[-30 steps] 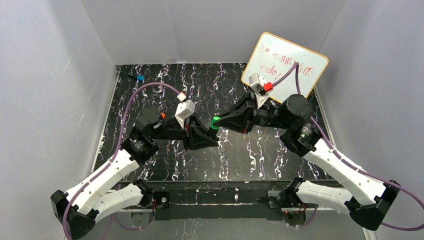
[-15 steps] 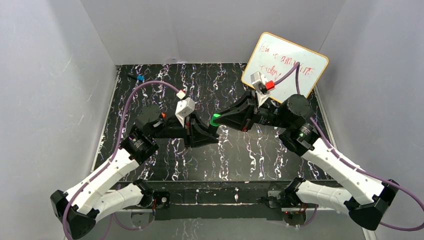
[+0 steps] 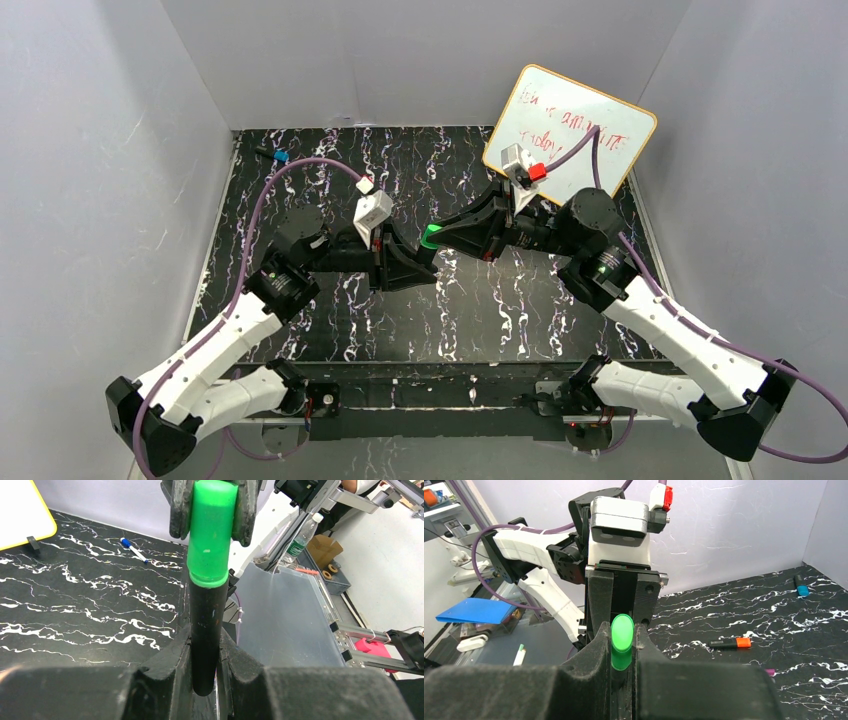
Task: Insert the pens into the pen caps
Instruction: Press the pen cap onto the pen.
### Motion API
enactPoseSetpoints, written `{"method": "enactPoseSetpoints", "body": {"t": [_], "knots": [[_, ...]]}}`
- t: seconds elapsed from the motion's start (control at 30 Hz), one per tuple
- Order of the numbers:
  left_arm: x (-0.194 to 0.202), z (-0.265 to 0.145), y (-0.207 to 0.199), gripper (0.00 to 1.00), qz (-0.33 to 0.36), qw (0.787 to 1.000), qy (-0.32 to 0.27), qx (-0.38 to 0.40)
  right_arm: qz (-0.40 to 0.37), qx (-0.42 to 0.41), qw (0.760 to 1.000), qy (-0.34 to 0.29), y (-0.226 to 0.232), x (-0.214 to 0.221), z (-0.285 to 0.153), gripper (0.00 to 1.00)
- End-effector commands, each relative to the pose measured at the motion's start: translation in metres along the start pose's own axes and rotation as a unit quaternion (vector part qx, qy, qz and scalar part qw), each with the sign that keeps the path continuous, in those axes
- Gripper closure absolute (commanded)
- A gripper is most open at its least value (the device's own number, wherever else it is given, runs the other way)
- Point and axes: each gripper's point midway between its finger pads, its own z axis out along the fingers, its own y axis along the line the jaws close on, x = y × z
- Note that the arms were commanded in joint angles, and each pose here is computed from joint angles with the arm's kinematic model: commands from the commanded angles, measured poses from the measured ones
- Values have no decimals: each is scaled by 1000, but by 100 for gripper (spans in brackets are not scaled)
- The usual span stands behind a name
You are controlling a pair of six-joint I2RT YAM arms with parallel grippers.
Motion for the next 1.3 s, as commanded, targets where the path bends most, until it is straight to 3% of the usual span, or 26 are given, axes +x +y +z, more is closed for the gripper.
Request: {"method": "enactPoseSetpoints", "body": {"t": [0.0, 0.77, 1.27], "knots": [[-63, -4, -6, 100, 75, 994, -84, -14, 77, -47, 989, 118, 13, 72, -11, 99], [-81, -17, 25, 100, 93, 986, -100, -95, 100, -64, 979, 167, 19, 102, -18, 99], [-95, -17, 29, 100, 104, 983, -117, -94, 101, -72, 974, 188, 27, 115, -11, 99]]}}
